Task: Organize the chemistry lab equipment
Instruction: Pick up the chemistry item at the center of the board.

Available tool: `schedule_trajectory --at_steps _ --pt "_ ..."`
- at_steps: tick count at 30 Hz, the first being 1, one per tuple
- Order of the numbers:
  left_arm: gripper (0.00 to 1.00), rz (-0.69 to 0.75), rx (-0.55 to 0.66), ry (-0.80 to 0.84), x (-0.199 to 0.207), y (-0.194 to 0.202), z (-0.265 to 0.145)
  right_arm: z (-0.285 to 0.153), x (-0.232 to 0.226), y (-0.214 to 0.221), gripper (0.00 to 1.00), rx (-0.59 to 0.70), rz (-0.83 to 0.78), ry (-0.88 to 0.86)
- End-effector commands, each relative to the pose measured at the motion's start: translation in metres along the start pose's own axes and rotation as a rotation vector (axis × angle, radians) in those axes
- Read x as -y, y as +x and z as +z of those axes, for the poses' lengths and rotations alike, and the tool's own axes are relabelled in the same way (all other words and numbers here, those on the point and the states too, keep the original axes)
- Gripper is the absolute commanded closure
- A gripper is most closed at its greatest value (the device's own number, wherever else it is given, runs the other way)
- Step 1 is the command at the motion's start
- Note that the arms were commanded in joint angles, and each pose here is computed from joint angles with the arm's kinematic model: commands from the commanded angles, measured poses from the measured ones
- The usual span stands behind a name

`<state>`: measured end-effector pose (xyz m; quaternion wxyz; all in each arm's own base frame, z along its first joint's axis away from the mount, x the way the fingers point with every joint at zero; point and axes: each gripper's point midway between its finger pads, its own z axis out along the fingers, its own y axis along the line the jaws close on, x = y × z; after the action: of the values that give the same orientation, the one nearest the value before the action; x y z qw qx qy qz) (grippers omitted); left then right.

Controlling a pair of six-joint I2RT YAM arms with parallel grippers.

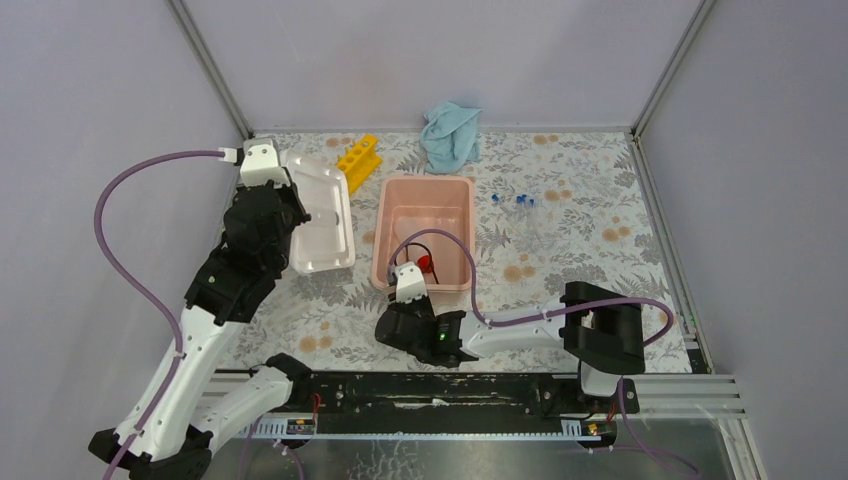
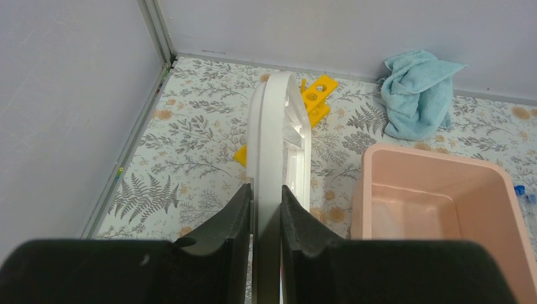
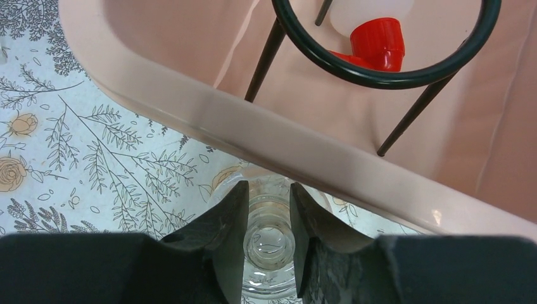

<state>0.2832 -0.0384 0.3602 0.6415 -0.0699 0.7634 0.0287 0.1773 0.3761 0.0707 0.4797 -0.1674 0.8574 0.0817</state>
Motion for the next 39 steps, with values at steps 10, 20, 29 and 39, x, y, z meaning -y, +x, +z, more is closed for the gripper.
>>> schedule_trajectory --at_steps 10,20,29,39 --pt "1.0 -0.059 0.091 0.001 -0.002 -0.026 -0.005 -0.014 -0.003 -0.035 0.98 0.043 0.034 -0.021" --pt "1.0 -0.08 0.099 -0.004 -0.003 -0.027 -0.007 -0.032 0.0 -0.051 1.0 0.048 0.003 -0.037" --pt "1.0 -0.133 0.125 -0.003 -0.005 -0.033 -0.012 -0.067 -0.008 -0.071 1.0 0.034 -0.037 -0.105" --pt "1.0 -0.162 0.147 -0.015 -0.007 -0.045 -0.014 -0.136 -0.024 -0.129 1.0 0.054 -0.028 -0.253"
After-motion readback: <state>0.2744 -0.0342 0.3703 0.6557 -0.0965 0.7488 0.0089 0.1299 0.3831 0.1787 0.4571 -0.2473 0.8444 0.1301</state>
